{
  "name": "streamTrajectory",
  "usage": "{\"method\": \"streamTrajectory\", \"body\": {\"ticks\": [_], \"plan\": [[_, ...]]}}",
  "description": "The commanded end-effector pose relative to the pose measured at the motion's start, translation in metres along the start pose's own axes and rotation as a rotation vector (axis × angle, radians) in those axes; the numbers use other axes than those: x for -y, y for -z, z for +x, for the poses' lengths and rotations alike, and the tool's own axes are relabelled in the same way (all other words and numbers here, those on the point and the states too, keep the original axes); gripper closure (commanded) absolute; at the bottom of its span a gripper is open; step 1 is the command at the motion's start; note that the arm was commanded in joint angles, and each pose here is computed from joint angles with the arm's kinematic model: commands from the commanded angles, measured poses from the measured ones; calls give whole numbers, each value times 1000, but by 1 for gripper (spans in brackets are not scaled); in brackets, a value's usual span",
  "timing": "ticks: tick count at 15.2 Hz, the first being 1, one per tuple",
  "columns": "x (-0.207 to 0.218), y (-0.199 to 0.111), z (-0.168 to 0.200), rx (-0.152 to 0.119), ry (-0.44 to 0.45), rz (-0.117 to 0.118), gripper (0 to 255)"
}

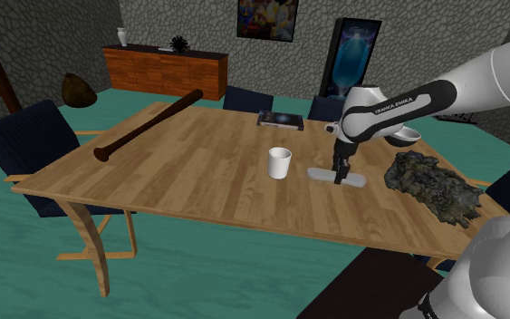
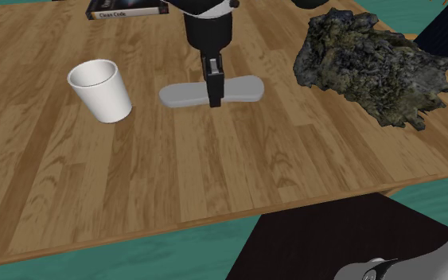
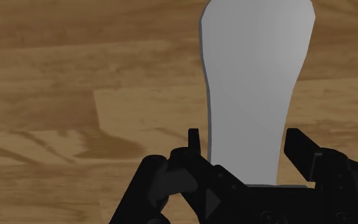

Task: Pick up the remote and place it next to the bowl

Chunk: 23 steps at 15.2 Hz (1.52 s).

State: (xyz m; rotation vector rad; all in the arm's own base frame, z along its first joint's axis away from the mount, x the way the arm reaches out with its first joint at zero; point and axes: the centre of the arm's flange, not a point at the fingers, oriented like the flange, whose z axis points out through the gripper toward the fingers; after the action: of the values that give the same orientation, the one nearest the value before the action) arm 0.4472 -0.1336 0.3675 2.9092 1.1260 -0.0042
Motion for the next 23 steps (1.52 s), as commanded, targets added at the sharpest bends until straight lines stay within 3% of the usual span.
{"method": "streamTrajectory", "body": {"ticks": [1,21,23], "plan": [[0,11,1,0,0,0,255],[-2,115,-1,0,0,0,255],[-18,115,-22,0,0,0,255]]}}
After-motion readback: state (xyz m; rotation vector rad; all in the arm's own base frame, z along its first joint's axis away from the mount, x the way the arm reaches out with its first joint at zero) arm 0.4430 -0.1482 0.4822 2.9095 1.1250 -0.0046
